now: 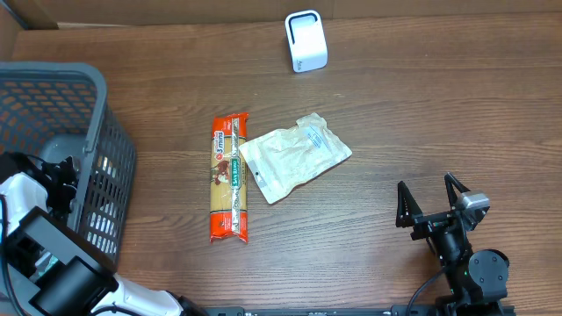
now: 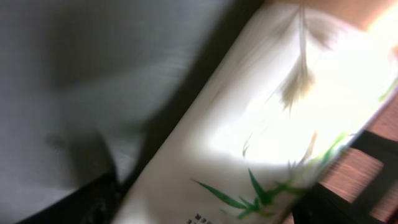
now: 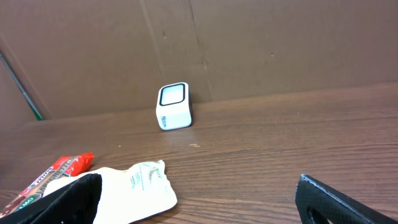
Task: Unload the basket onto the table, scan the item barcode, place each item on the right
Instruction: 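Reach the left gripper into the basket and grasp the white gold-capped tube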
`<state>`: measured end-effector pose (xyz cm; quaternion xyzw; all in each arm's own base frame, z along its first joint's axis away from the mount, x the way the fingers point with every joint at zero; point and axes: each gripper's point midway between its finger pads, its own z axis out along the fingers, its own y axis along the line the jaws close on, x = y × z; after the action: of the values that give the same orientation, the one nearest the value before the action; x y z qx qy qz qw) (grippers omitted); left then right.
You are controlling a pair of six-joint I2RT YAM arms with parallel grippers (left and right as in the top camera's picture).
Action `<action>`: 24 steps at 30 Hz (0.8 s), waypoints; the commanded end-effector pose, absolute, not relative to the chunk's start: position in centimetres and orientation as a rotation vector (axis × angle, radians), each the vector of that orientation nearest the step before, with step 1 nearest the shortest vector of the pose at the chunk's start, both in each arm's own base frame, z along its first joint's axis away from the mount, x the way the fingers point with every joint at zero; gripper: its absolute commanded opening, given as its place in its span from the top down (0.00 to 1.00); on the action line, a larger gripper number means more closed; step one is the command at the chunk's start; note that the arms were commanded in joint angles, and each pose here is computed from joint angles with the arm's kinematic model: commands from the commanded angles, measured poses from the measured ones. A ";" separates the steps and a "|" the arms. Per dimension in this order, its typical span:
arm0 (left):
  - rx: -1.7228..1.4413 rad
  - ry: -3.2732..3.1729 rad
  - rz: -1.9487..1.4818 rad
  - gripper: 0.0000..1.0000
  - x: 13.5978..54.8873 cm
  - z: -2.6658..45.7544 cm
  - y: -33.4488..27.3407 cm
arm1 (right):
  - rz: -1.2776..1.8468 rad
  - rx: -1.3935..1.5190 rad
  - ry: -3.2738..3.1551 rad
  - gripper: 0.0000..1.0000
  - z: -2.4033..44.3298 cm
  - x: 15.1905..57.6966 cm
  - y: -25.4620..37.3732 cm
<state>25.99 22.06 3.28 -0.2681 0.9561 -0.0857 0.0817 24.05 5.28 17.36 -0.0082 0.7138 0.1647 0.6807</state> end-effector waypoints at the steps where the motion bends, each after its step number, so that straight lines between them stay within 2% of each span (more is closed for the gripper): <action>1: -0.787 2.933 -0.342 0.24 25.0 0.8 20.5 | 0.372 -0.016 1.600 0.00 17.1 24.0 5.3; 5: -0.800 2.933 -0.278 0.40 25.1 1.0 21.4 | 0.372 -0.016 1.600 0.00 17.1 24.0 5.3; 9: -0.907 2.947 -0.144 0.75 24.5 1.4 23.1 | 0.372 -0.016 1.600 0.00 17.1 24.0 5.3; 10: -0.935 2.946 -0.116 0.81 24.4 1.7 23.5 | 0.372 -0.016 1.600 0.00 17.1 24.0 5.3; 15: -0.969 2.925 -0.102 0.84 25.0 3.1 24.2 | 0.372 -0.016 1.600 0.00 17.1 24.0 5.3; 18: -0.976 2.916 -0.097 0.96 25.5 4.7 24.7 | 0.372 -0.016 1.600 0.00 17.1 24.0 5.3; 24: -0.964 2.864 -0.057 0.96 27.4 10.1 26.2 | 0.372 -0.016 1.600 0.00 17.1 24.0 5.3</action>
<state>25.39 24.81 6.26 -0.3062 0.9511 -0.0372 0.0165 24.05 5.28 17.35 -0.0083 0.7139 0.1649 0.6805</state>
